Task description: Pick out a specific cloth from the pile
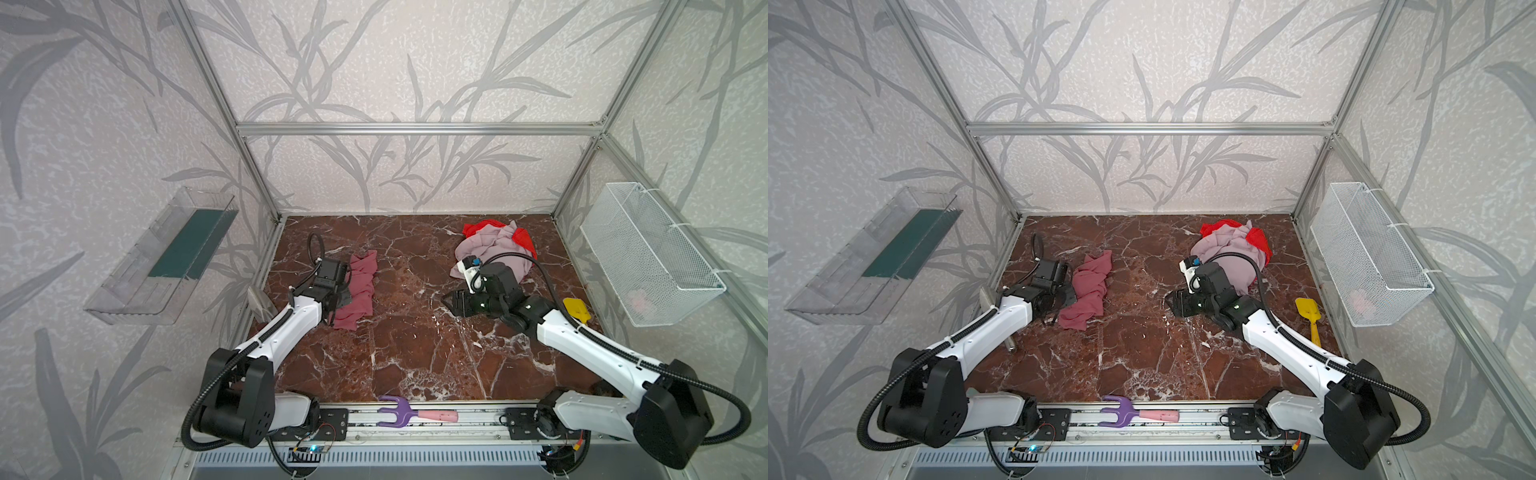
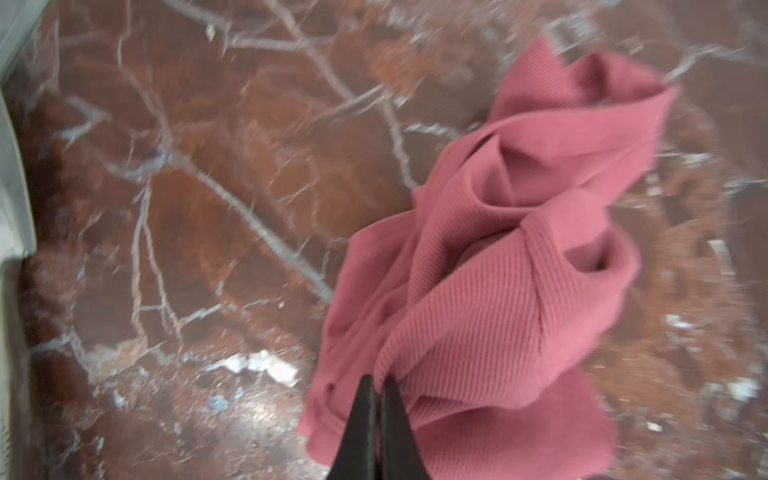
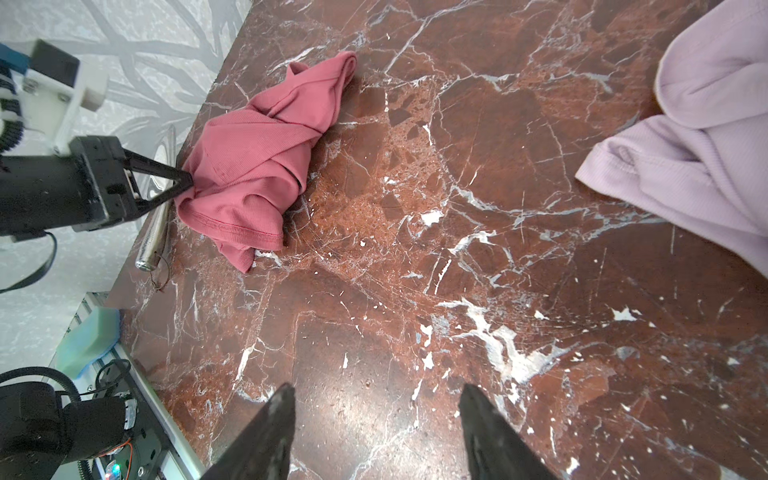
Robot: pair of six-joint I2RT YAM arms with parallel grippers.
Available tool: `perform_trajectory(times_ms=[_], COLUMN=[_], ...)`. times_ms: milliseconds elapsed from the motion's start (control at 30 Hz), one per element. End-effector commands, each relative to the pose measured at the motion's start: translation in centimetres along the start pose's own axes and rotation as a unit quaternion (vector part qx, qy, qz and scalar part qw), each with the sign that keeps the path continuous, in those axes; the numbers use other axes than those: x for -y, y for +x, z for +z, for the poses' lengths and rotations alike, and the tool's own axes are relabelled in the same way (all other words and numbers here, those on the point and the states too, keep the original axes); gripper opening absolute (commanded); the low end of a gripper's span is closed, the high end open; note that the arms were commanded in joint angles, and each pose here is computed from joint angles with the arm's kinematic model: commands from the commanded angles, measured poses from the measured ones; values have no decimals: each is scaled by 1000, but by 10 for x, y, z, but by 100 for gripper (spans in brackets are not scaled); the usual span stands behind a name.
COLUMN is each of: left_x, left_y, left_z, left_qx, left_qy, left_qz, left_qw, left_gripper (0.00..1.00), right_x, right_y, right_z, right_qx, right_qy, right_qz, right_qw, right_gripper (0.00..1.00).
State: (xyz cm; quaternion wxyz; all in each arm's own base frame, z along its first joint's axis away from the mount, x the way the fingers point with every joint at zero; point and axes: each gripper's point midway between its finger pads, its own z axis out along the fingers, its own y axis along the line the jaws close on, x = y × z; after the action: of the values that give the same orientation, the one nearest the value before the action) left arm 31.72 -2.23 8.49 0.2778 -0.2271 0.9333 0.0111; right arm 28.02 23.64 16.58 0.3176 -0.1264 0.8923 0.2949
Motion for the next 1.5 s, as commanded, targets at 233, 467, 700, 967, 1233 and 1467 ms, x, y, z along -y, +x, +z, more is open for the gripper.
perform_trajectory(times_ms=[233, 467, 700, 967, 1233, 1467], left_x=[-9, -5, -6, 13, 73, 91], left_y=[15, 12, 3, -15, -19, -11], left_z=[28, 20, -12, -58, -72, -31], left_qx=[-42, -44, -21, 21, 40, 17], left_qy=[-22, -13, 10, 55, 124, 124], left_qz=[-21, -21, -14, 17, 83, 67], left_qw=[999, 999, 1000, 998, 988, 990], left_gripper=[0, 17, 37, 38, 37, 36], right_x=[-8, -8, -10, -9, -6, -4], right_y=[-9, -8, -9, -8, -8, -9], right_z=[-12, -21, -24, -25, -28, -29], right_qx=[16, 27, 29, 31, 37, 31], right_qy=[-9, -7, -10, -10, 1, 9], right_qz=[-2, -4, -4, -3, -2, -6], right_qw=[1000, 1000, 1000, 999, 999, 999], right_gripper=[63, 63, 63, 63, 63, 63])
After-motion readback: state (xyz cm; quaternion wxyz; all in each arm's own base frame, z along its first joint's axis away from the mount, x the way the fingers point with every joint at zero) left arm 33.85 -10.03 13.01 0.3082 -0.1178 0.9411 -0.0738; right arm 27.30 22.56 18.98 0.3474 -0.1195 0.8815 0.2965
